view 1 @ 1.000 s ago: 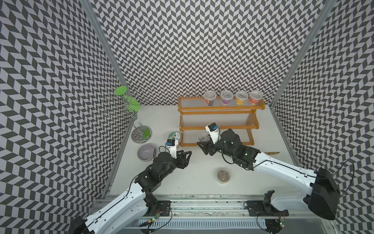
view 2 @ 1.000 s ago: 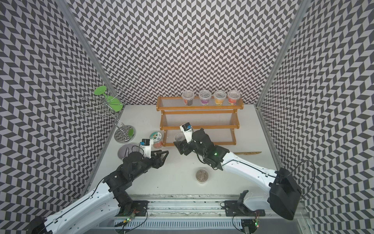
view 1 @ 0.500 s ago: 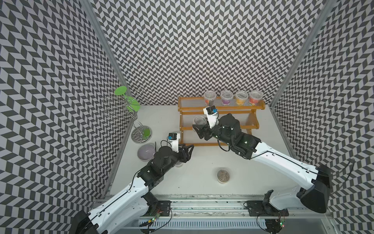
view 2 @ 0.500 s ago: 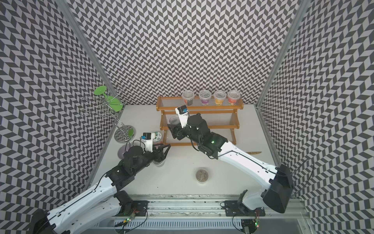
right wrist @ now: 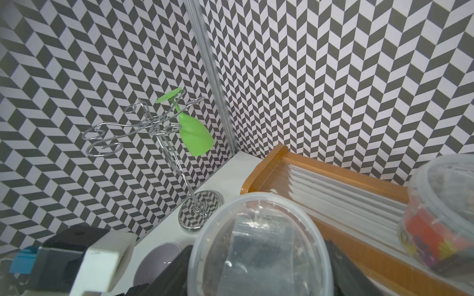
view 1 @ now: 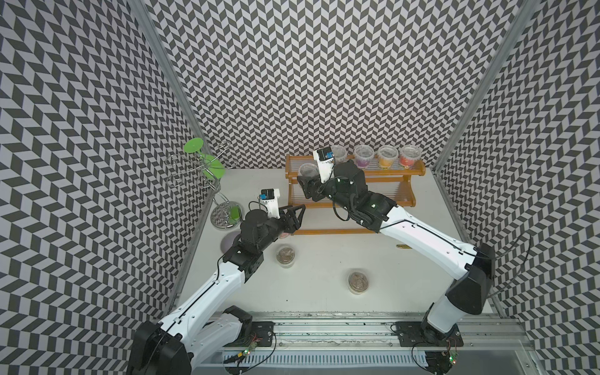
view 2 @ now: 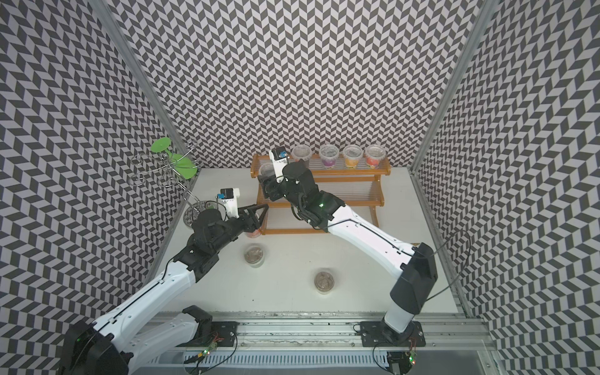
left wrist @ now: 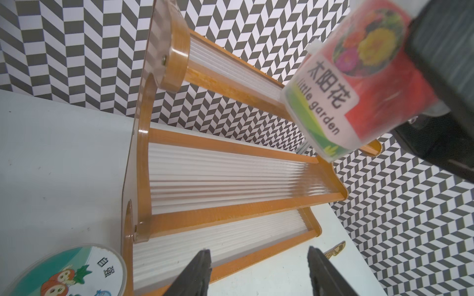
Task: Place the seed container on the shelf
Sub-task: Place the seed jar on the shelf.
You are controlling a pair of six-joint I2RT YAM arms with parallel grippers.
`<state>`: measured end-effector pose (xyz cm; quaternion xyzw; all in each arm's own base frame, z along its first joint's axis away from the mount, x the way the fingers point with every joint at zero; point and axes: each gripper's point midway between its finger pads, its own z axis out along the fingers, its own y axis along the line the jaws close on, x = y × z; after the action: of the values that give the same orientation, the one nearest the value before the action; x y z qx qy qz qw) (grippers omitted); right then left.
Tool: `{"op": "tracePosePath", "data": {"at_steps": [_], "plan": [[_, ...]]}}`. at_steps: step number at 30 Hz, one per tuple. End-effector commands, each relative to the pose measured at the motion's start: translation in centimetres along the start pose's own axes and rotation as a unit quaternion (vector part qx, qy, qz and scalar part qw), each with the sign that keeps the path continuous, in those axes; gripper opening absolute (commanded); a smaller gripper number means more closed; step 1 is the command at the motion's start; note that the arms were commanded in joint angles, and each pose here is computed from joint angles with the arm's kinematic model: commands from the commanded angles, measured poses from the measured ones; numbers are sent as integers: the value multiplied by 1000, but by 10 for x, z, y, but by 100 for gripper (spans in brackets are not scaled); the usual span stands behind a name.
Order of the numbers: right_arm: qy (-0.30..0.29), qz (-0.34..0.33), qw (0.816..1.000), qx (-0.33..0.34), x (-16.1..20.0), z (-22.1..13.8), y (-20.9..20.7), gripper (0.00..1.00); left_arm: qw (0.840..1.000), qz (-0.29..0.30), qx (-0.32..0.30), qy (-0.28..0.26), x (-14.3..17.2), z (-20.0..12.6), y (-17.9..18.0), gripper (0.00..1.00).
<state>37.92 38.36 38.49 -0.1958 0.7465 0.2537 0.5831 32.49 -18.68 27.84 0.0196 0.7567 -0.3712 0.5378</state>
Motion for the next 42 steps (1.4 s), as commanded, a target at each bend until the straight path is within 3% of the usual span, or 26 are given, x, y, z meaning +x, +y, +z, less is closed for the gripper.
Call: {"op": "tracePosePath", "data": {"at_steps": [1, 12, 19, 42], "plan": [[-38, 9, 999, 24, -29, 9, -7, 74, 999, -11, 44, -31, -29, 3, -19, 63], [-32, -7, 997, 66, -48, 50, -23, 75, 998, -25, 45, -43, -46, 14, -12, 63], [-17, -10, 997, 79, -35, 68, -35, 74, 998, -23, 43, -37, -44, 17, -8, 62], [15, -12, 994, 110, -14, 88, -59, 75, 998, -24, 51, -33, -44, 17, -9, 63]]}}
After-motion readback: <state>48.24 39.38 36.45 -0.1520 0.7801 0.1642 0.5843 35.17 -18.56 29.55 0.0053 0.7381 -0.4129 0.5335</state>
